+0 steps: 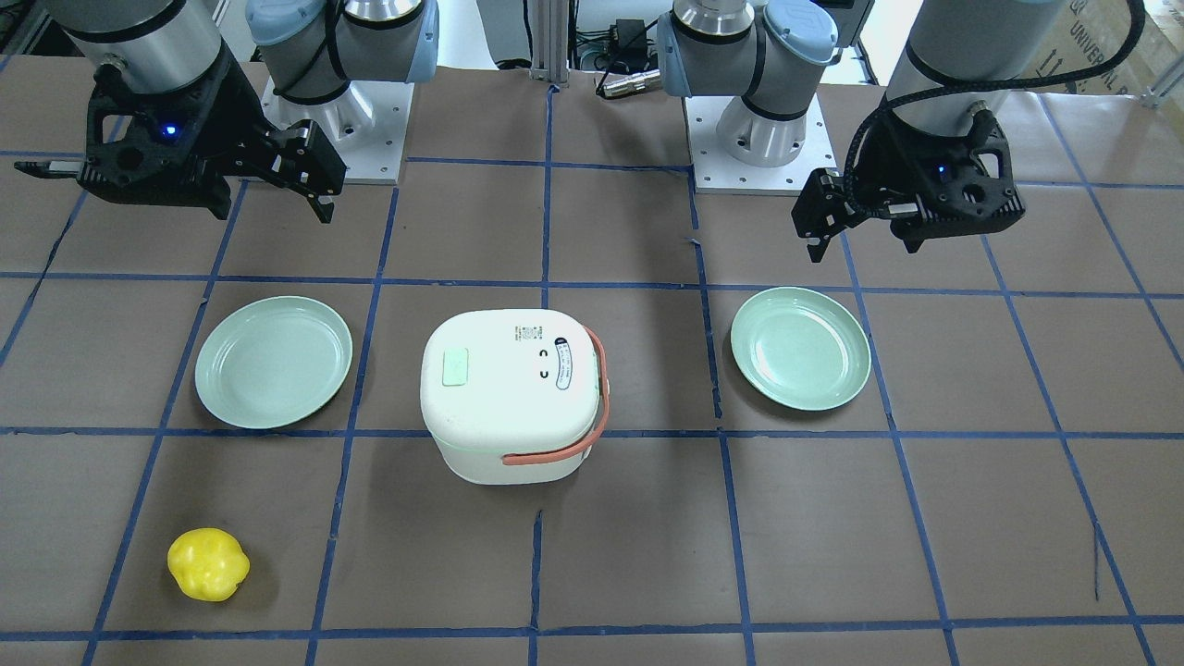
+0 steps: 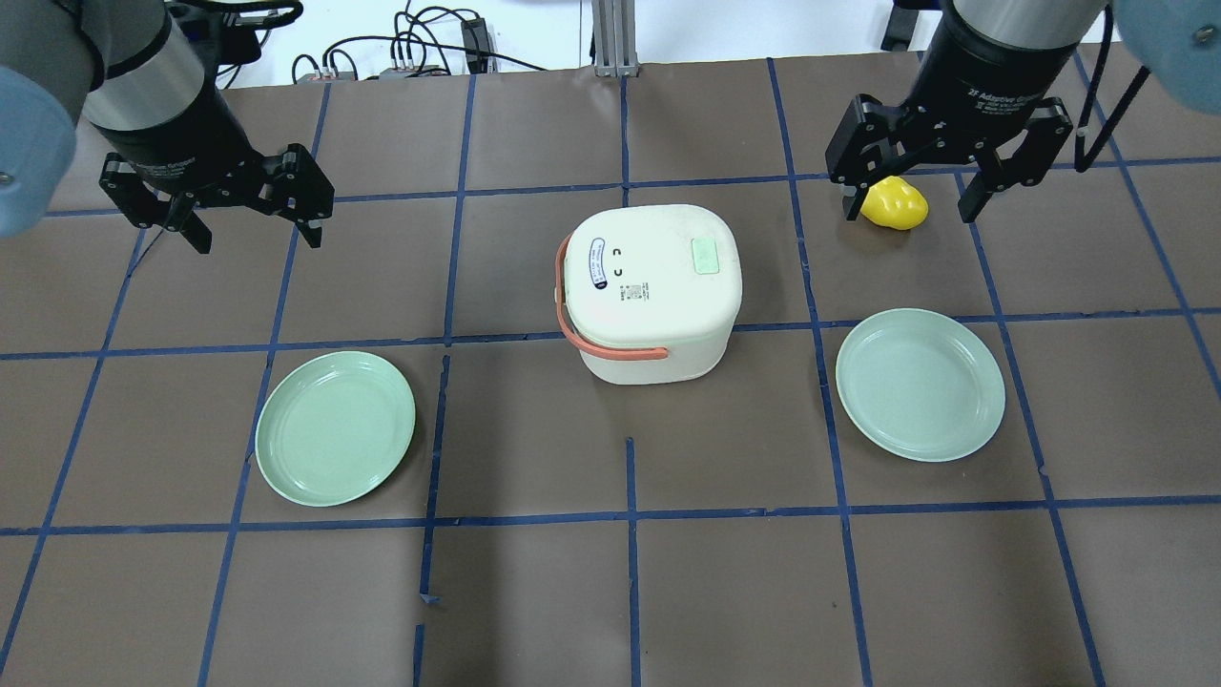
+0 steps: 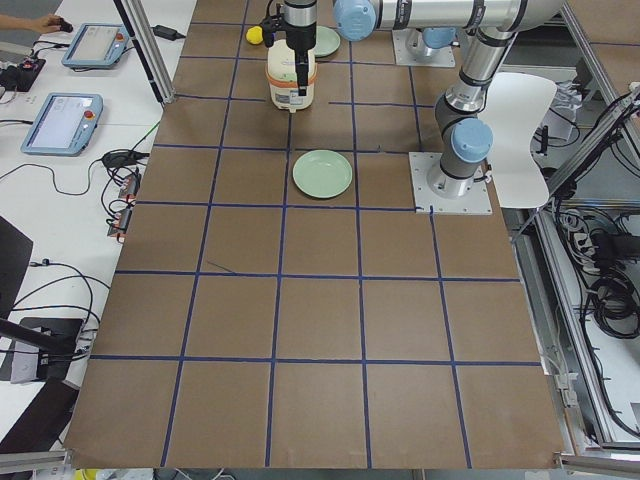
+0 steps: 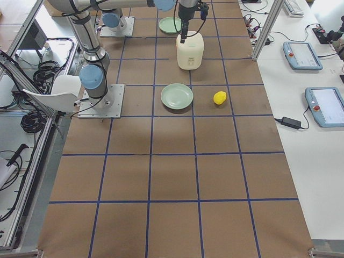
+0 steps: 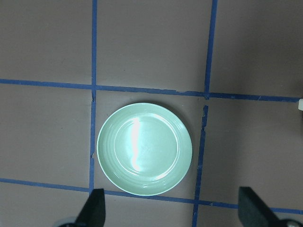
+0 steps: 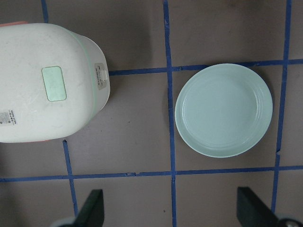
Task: Press rice cooker button
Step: 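Move the right gripper over the white rice cooker's green lid button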
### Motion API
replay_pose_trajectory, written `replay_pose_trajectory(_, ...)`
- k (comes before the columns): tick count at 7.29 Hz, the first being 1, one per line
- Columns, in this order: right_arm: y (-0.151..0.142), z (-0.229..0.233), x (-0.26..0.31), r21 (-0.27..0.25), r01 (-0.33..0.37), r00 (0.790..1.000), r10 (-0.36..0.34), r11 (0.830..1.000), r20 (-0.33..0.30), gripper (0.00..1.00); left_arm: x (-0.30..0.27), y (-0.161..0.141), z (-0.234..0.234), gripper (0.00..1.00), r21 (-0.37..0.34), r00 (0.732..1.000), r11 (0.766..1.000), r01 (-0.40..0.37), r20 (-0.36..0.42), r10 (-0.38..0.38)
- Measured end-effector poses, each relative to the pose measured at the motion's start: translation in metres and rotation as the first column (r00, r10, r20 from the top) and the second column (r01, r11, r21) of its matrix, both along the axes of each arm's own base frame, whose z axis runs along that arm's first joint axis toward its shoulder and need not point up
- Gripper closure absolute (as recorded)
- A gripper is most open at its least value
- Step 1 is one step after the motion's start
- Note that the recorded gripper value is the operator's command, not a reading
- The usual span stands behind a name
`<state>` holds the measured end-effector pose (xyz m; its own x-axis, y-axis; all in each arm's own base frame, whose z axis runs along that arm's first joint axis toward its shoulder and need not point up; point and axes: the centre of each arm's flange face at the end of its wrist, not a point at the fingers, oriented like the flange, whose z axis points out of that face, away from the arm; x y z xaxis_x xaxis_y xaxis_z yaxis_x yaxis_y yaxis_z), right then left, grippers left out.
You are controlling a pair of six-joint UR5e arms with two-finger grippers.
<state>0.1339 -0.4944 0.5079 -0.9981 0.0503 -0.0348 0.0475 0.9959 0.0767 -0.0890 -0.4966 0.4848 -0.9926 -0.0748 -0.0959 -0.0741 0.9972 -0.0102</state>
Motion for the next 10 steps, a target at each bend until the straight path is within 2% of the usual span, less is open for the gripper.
replay_pose_trajectory(3, -0.002, 0.004, 0.001, -0.023, 0.001, 1.000, -0.001, 1.000, -0.003, 0.01, 0.000, 0.000, 0.000, 0.00, 0.000, 1.000, 1.000, 0.000, 0.000, 0.000)
replay_pose_trajectory(4, -0.005, 0.005, 0.006, -0.047, 0.003, 1.000, -0.002, 0.999, 0.007, 0.03, 0.000, 0.000, 0.000, 0.00, 0.001, 1.000, 1.000, 0.000, 0.000, 0.000)
replay_pose_trajectory(5, -0.009, 0.003, 0.014, -0.063, -0.002, 1.000, 0.004, 0.998, 0.028, 0.10, 0.000, 0.000, 0.000, 0.00, 0.000, 1.000, 1.000, 0.000, 0.000, 0.000)
replay_pose_trajectory(6, -0.013, -0.003, 0.022, -0.066, -0.003, 0.999, 0.006, 0.998, 0.050, 0.10, 0.000, 0.000, 0.000, 0.00, 0.000, 1.000, 1.000, 0.000, 0.000, 0.000)
replay_pose_trajectory(7, -0.019, -0.014, 0.030, -0.062, 0.000, 0.998, 0.003, 0.998, 0.060, 0.18, 0.000, 0.000, 0.000, 0.00, 0.000, 1.000, 1.000, 0.000, 0.001, 0.000)
replay_pose_trajectory(9, -0.039, -0.050, 0.069, -0.073, 0.014, 0.998, -0.009, 0.997, 0.064, 0.63, 0.000, 0.000, 0.000, 0.00, 0.000, 1.000, 1.000, 0.000, 0.001, 0.000)
replay_pose_trajectory(10, -0.047, -0.073, 0.099, -0.076, 0.027, 0.998, -0.023, 0.997, 0.062, 0.80, 0.000, 0.000, 0.000, 0.00, 0.000, 1.000, 1.000, 0.000, 0.001, 0.000)
